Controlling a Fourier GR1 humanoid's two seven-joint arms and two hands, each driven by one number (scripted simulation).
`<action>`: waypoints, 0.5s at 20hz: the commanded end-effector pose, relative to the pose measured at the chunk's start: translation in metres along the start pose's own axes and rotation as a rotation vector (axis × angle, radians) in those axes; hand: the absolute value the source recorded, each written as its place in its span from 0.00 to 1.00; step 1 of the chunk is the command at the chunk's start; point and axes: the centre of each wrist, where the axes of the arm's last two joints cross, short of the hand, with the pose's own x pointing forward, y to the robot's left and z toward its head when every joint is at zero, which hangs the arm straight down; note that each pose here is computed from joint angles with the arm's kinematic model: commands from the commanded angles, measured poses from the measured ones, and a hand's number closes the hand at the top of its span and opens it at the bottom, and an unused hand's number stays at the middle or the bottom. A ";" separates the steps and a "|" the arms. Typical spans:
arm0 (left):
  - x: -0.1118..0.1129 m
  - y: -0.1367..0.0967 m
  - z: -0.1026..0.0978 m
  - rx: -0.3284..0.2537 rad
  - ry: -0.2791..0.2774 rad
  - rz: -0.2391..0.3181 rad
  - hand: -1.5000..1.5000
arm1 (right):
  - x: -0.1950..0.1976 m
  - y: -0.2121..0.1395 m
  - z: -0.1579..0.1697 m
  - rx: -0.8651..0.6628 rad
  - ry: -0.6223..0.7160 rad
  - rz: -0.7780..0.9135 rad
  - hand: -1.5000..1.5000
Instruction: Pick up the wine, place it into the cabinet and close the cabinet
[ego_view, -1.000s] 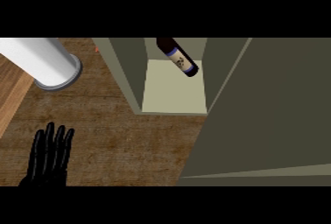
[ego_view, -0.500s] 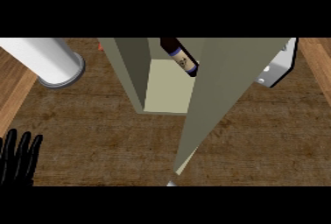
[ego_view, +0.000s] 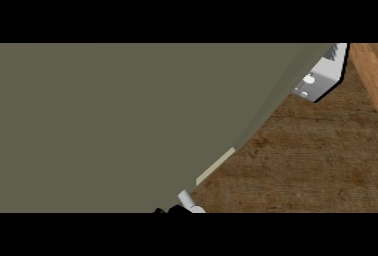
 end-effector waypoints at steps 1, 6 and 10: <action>0.013 0.014 -0.004 -0.026 -0.009 0.009 0.00 | 0.017 -0.004 -0.047 -0.012 0.013 -0.023 1.00; 0.016 0.026 -0.013 -0.029 -0.023 0.016 0.00 | 0.030 -0.013 -0.107 -0.024 0.030 0.028 1.00; 0.030 0.039 -0.018 -0.037 -0.028 0.016 0.00 | 0.022 -0.023 -0.146 -0.050 0.054 0.047 1.00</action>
